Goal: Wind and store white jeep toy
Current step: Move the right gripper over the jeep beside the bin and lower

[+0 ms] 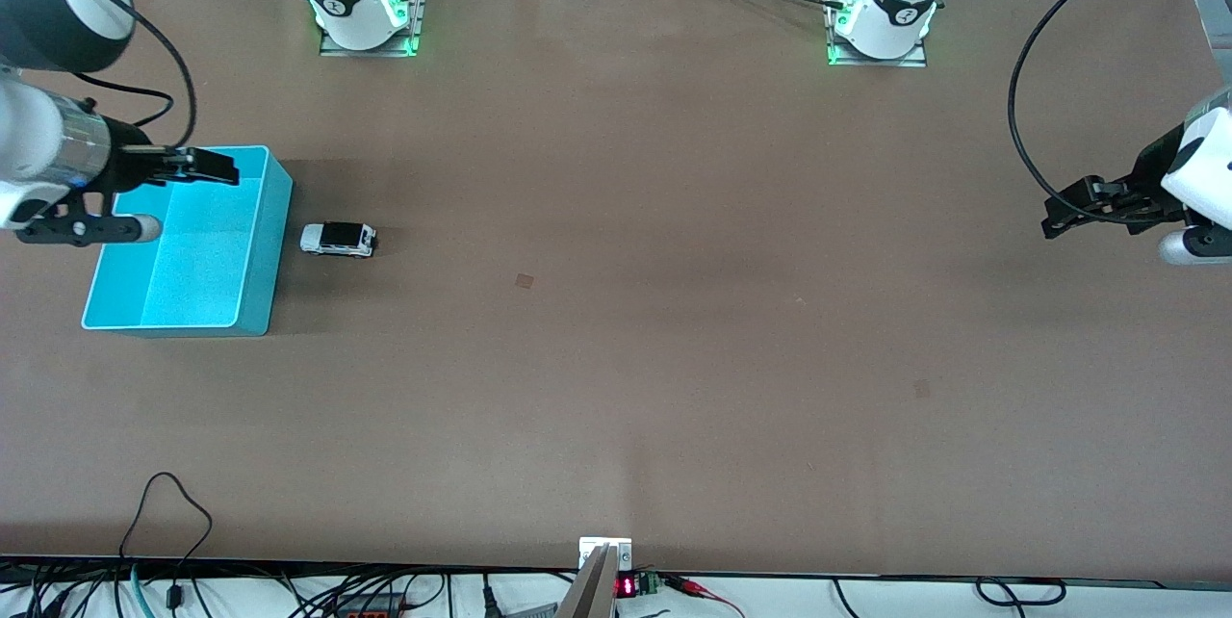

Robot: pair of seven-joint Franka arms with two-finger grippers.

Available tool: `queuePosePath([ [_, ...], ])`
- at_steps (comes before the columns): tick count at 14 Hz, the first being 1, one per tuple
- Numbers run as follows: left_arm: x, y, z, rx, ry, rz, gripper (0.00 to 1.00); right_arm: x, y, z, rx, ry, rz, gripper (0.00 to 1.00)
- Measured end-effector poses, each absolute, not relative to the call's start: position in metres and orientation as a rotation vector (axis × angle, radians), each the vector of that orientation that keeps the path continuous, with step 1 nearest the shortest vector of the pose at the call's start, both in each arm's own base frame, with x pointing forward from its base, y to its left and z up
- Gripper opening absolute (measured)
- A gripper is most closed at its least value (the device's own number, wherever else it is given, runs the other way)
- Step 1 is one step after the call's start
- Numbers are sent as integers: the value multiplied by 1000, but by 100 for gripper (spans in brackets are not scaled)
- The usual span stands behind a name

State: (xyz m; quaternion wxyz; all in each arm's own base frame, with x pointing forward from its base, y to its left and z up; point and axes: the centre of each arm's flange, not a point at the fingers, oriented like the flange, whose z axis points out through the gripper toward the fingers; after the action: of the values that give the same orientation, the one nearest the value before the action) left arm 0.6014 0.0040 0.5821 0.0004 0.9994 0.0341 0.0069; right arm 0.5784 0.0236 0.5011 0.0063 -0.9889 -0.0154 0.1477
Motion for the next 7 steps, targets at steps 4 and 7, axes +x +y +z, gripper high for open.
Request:
queuePosePath([
  [4,599,12,585,3142,70,21,100,577,28,463,-3080,-176,459,100],
  [7,596,14,588,3142,75,25,100,570,27,442,-3061,-321,422,100],
])
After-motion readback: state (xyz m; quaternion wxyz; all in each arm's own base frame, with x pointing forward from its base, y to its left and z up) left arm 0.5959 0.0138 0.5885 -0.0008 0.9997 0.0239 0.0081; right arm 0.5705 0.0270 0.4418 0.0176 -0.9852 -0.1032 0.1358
